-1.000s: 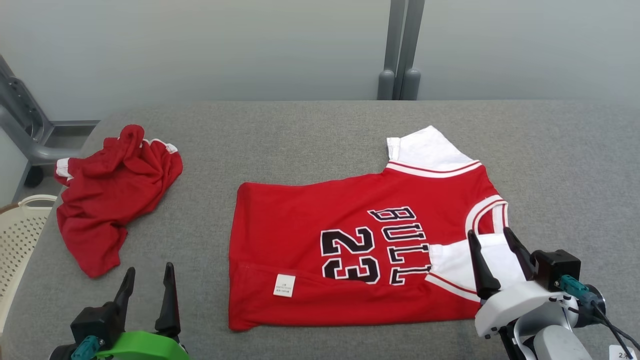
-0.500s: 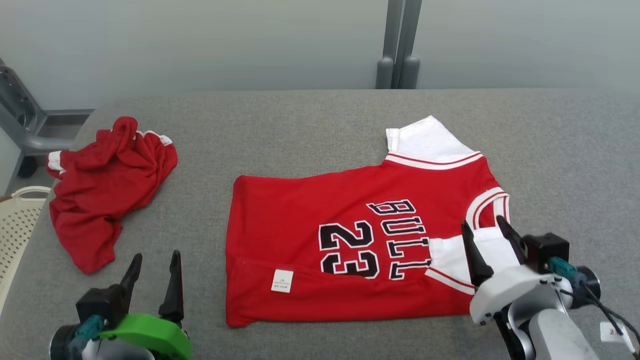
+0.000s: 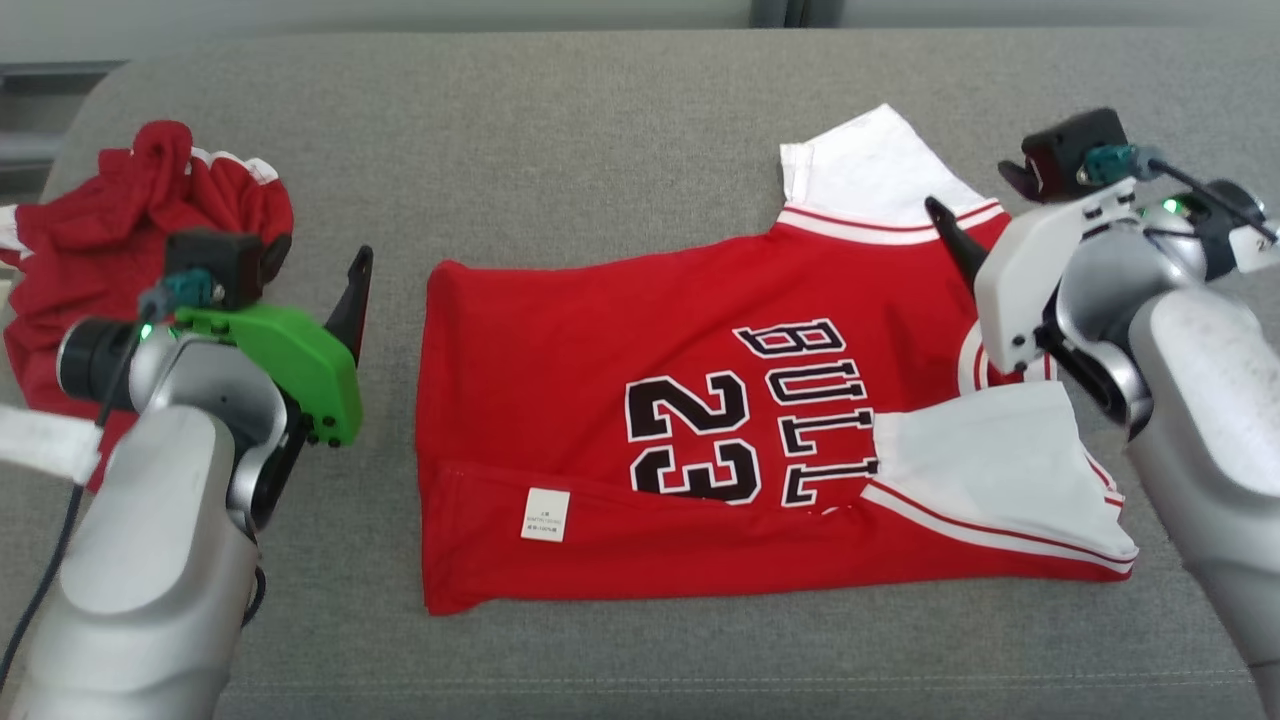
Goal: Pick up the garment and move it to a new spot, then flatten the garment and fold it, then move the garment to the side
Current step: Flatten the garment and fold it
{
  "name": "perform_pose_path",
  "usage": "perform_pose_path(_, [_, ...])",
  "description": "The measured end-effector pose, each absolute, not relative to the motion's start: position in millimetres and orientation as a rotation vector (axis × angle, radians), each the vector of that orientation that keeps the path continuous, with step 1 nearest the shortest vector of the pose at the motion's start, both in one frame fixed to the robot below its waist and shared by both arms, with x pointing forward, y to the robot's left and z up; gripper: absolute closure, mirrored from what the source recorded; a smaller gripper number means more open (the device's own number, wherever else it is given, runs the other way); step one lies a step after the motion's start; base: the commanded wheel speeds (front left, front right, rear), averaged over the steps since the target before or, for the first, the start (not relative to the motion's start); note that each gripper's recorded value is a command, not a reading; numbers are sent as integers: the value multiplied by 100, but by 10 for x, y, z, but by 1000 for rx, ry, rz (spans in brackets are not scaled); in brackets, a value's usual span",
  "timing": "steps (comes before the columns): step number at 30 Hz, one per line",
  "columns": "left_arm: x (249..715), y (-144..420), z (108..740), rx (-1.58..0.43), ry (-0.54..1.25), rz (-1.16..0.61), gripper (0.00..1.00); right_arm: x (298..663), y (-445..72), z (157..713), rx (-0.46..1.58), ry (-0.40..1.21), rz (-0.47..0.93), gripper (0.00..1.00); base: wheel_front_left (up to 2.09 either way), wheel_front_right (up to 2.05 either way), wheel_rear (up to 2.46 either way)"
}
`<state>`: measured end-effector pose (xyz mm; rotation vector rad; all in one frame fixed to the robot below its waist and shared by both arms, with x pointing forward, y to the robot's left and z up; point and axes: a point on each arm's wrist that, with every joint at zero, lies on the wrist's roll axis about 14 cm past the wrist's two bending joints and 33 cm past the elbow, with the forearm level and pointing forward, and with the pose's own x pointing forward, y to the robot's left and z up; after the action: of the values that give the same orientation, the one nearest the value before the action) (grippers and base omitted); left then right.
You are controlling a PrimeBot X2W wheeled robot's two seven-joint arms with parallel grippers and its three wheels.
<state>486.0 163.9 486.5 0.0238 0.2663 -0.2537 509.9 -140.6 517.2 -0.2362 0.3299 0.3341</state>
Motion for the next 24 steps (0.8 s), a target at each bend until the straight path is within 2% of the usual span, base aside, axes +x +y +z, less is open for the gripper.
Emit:
perform_pose_path(11, [5530, 1471, 4340, 169, 585, -336, 0, 5817, -1750, 4970, -433, 497, 333, 0, 0, 0, 0])
perform_pose_path(17, [5605, 1294, 3974, 143, 742, -381, 0, 6150, -1865, 4805, -433, 518, 302, 0, 0, 0, 0])
perform_pose_path(24, [5519, 1299, 3781, 130, 858, -395, 0, 6337, -1765, 4566, -440, 540, 322, 0, 0, 0, 0])
